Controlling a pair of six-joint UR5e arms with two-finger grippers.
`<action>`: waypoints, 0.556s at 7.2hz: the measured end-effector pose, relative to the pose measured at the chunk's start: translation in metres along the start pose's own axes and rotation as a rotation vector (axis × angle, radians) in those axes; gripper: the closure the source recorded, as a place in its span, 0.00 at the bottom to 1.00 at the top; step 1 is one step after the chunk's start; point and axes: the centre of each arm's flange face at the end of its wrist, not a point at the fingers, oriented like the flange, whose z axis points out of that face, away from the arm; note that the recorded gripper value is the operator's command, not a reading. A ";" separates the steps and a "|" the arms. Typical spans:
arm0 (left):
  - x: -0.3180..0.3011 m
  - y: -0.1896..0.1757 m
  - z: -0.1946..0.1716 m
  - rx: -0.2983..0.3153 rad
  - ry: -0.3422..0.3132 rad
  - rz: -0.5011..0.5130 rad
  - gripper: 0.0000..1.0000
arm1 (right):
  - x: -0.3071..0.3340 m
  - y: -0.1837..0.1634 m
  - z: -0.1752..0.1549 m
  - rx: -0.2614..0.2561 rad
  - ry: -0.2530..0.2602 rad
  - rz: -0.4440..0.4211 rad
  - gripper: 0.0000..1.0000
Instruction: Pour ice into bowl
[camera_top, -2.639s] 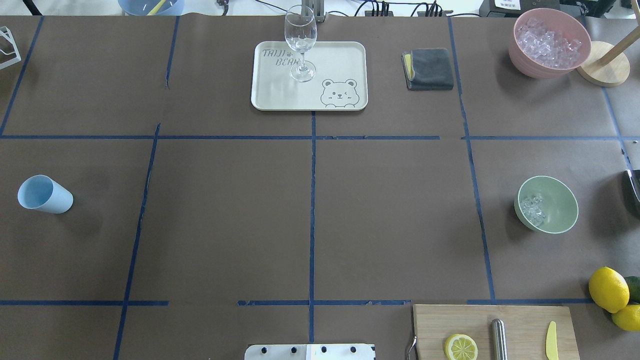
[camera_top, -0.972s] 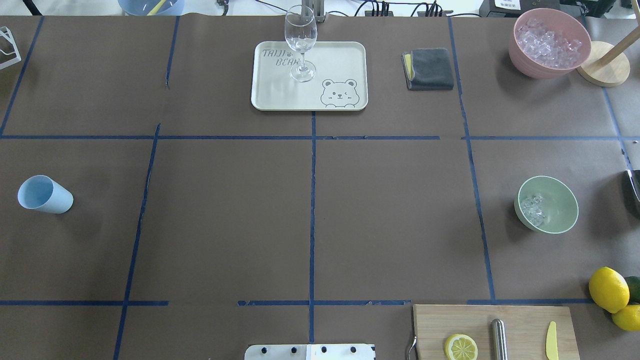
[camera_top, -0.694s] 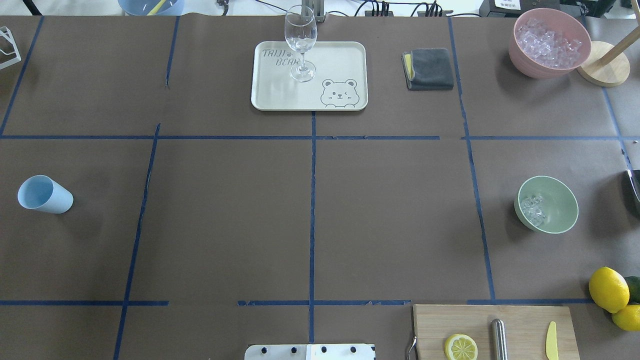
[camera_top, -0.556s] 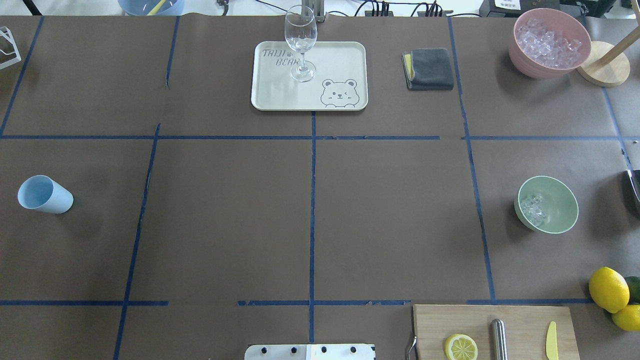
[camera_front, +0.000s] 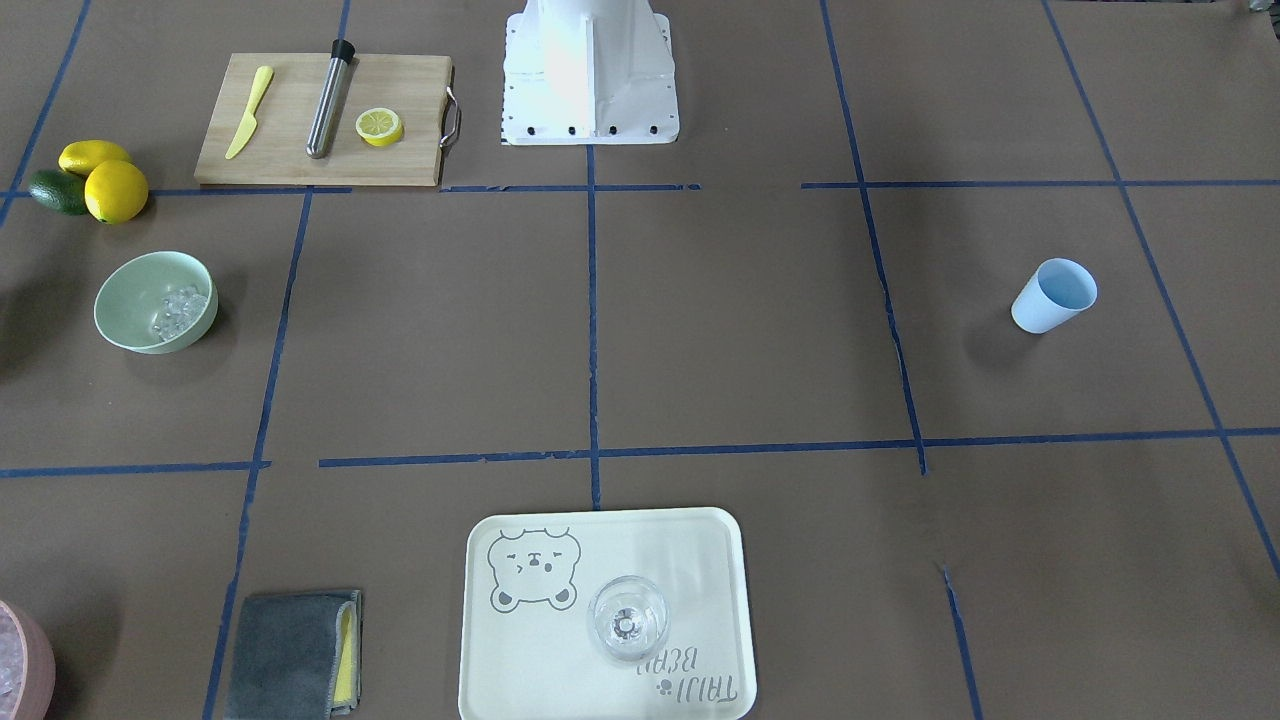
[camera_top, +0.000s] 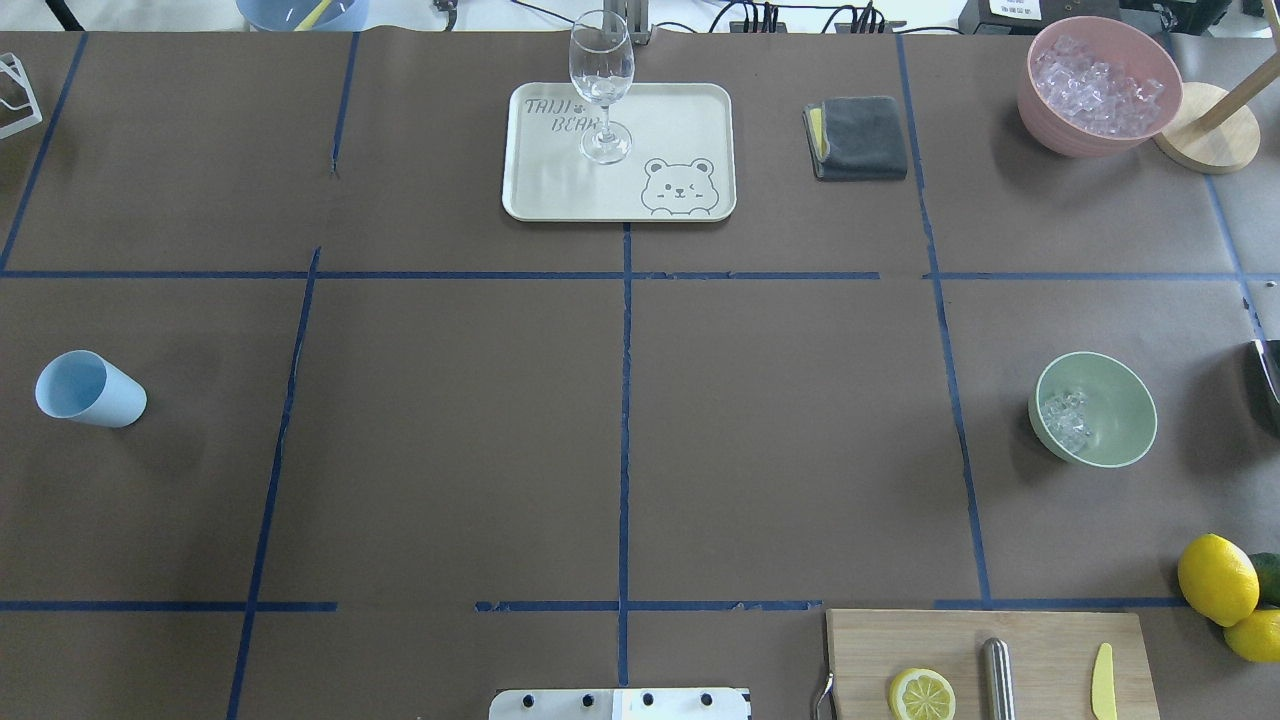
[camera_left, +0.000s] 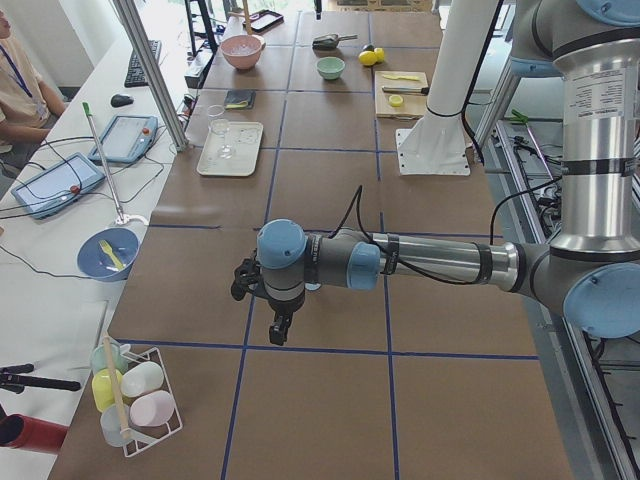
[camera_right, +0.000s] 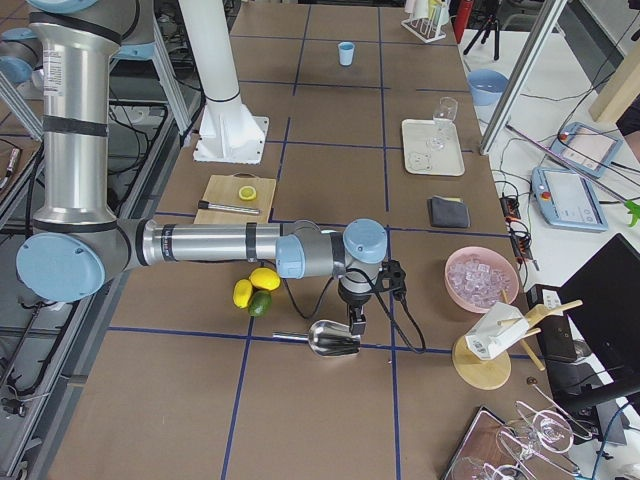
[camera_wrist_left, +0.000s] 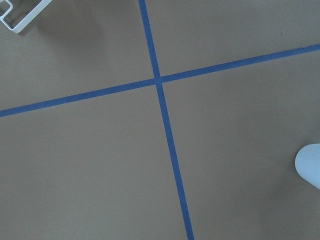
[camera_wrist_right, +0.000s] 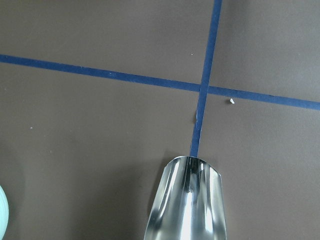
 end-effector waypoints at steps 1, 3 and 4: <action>0.000 -0.004 0.000 0.004 -0.002 0.005 0.00 | -0.007 -0.007 0.001 0.006 -0.008 0.043 0.00; -0.004 -0.003 0.004 -0.004 -0.005 -0.001 0.00 | -0.012 -0.009 0.003 -0.004 -0.041 0.078 0.00; -0.006 -0.001 0.005 -0.008 -0.005 -0.007 0.00 | -0.012 -0.009 0.004 -0.013 -0.060 0.086 0.00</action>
